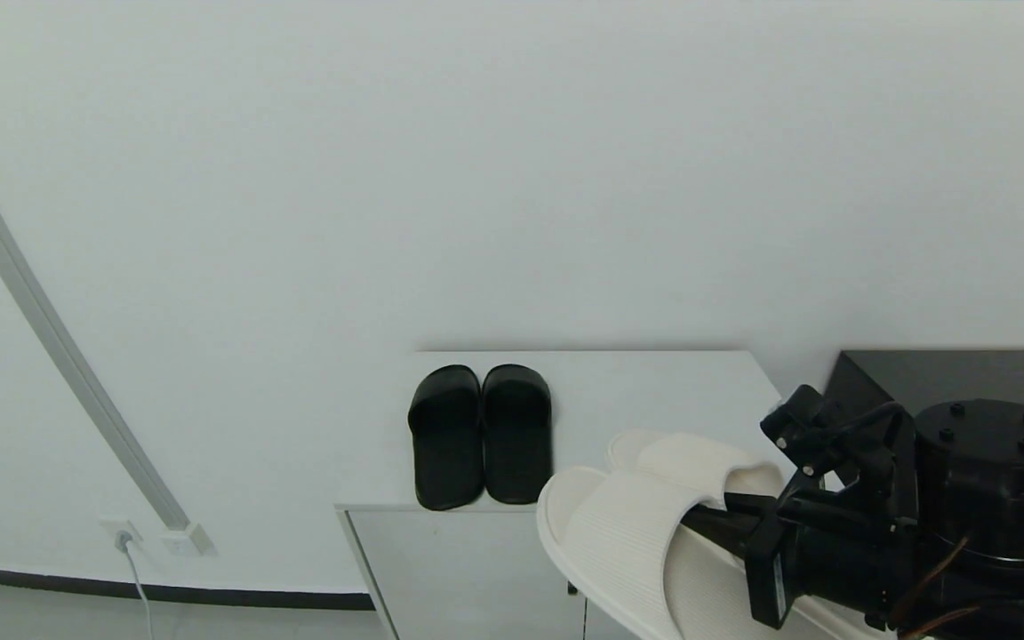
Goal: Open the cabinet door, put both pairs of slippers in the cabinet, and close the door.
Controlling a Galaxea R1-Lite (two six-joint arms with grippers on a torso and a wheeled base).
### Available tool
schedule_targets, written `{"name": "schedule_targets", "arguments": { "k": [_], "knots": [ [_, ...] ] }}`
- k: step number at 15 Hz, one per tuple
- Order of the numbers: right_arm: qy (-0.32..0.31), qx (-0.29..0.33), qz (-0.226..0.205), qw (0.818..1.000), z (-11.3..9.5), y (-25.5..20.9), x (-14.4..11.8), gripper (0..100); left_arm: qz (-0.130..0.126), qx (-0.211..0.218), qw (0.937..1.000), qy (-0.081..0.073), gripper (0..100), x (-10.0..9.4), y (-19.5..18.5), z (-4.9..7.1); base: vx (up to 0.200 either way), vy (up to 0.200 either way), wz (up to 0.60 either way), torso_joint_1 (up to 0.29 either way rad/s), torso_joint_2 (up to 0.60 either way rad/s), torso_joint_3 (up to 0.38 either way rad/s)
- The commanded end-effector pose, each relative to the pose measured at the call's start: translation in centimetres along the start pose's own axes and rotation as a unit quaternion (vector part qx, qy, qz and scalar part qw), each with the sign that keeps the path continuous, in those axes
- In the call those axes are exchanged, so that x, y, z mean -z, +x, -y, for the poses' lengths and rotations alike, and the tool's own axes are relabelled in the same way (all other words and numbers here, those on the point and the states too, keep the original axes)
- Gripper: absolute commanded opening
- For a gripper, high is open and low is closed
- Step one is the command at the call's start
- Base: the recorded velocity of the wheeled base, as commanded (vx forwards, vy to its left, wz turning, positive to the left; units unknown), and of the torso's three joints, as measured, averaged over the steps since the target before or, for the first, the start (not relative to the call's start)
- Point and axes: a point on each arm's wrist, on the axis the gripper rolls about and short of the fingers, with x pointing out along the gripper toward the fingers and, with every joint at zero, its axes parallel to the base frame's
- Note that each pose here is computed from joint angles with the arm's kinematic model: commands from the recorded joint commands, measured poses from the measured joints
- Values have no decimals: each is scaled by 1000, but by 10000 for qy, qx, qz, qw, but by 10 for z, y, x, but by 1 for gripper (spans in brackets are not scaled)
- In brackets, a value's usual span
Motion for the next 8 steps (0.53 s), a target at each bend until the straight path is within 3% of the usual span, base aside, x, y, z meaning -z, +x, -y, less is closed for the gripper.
{"name": "schedule_targets", "arguments": {
  "k": [1,5,8],
  "knots": [
    [0,-8,-8,10000,0,1,1,0,-6,-3,10000,-1,0,0,0,0,-200,0,0,-12,-2,2],
    [8,-7,-38,10000,1,0,3,0,-6,-3,10000,-1,0,0,0,0,-200,0,0,-2,-1,2],
    [8,1,-45,10000,1,-1,3,0,-6,-3,10000,-1,0,0,0,0,0,0,0,0,0,0]
  ]
}}
